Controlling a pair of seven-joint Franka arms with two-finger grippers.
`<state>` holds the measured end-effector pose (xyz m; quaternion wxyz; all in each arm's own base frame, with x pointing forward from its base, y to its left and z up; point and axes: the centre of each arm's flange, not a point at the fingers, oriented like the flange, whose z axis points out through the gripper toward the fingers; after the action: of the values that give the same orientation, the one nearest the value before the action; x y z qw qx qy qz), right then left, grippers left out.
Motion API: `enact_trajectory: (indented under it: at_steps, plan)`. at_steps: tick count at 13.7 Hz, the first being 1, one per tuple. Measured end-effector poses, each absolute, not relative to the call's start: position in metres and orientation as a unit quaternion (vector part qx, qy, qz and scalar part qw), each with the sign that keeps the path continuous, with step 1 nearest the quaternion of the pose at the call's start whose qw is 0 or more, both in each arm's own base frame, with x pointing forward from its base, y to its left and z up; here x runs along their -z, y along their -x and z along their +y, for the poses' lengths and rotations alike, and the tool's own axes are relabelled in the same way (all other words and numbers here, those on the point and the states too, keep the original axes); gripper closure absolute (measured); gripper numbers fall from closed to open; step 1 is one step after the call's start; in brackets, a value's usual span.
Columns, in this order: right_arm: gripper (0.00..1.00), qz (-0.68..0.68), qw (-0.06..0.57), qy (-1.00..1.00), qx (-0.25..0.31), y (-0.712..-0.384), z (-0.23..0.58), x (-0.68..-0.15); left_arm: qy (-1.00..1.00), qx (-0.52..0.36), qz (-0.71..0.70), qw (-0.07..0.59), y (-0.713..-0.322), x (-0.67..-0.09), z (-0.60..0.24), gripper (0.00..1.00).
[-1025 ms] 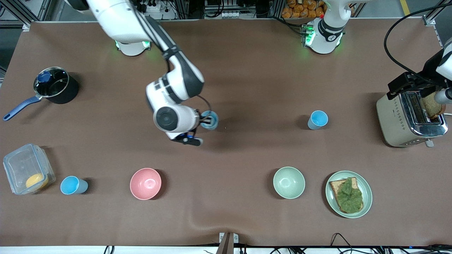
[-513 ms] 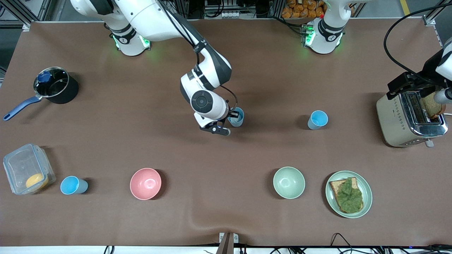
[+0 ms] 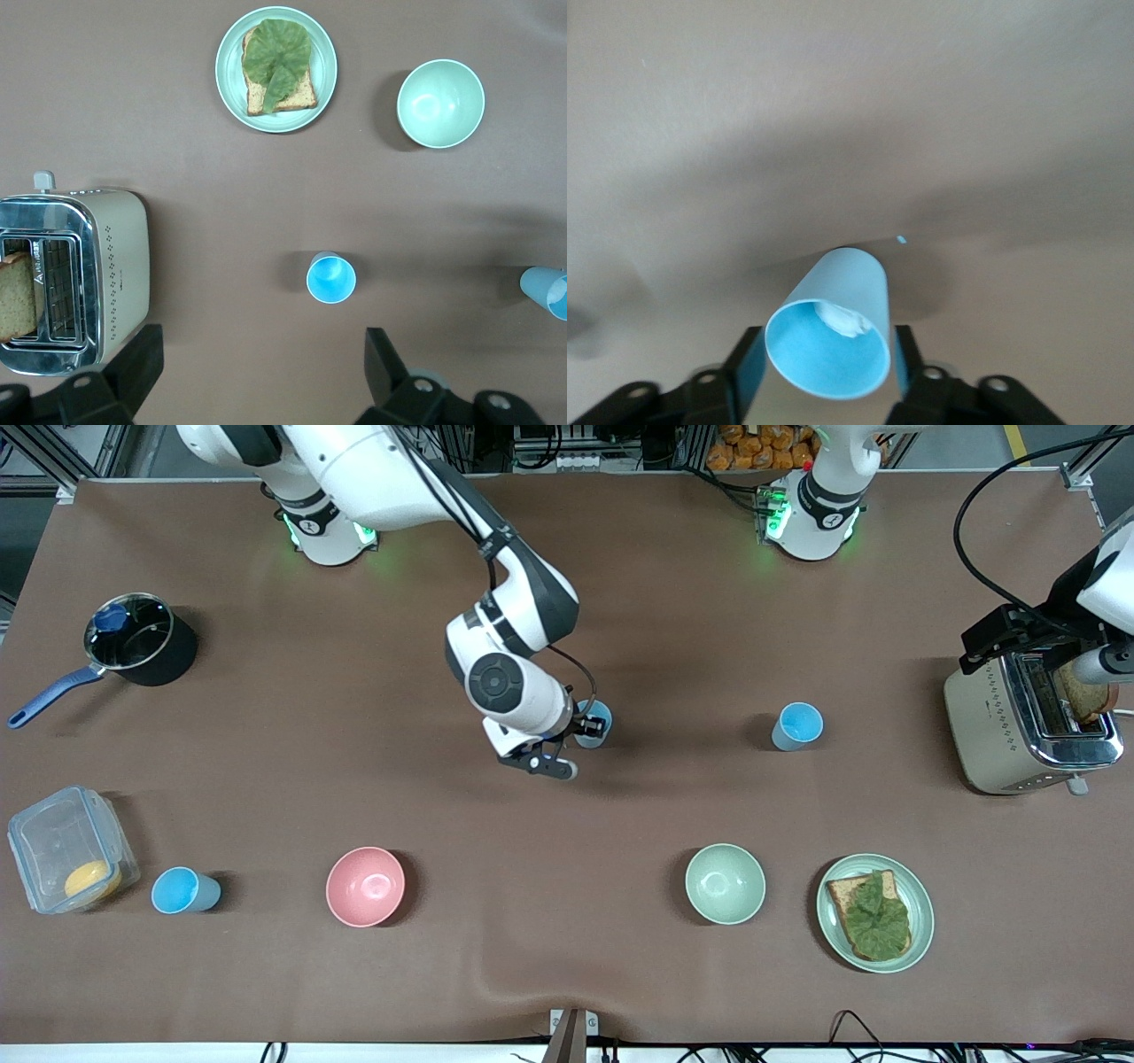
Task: Stack blue cups with both arms
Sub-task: 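Release and withdraw the right gripper while the left gripper reaches another cup, then close the left gripper around the blue cup near the toaster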
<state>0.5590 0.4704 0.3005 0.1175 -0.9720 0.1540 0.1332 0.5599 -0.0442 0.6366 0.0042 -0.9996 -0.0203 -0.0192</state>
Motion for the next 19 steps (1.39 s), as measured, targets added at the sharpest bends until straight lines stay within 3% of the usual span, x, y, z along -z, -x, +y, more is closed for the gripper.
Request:
enact_trajectory:
  at_steps: [2,3,7,12,15,19]
  plan:
    - [0.01,0.171,0.106,0.965,-0.167,-0.59,0.416,-0.335,1.0,0.017,-0.02,0.004,-0.562,-0.634,-0.044,0.0]
    - [0.0,0.169,0.106,0.963,-0.18,-0.605,0.382,-0.355,1.0,0.015,-0.02,0.004,-0.562,-0.632,-0.045,0.0]
    - [0.0,0.127,0.08,0.966,-0.208,-0.638,0.231,-0.412,1.0,-0.017,-0.023,0.006,-0.574,-0.6,-0.041,0.0]
    - [0.0,0.089,0.016,0.975,-0.202,-0.64,0.095,-0.46,0.997,-0.076,0.002,0.009,-0.595,-0.506,-0.069,0.0]
    - [0.0,0.082,0.006,0.982,-0.171,-0.631,0.045,-0.494,0.997,-0.066,0.032,0.007,-0.6,-0.435,-0.106,0.0]
    - [0.0,0.092,0.022,0.991,-0.09,-0.596,-0.001,-0.557,0.997,-0.066,0.004,-0.027,-0.568,-0.34,-0.135,0.0]
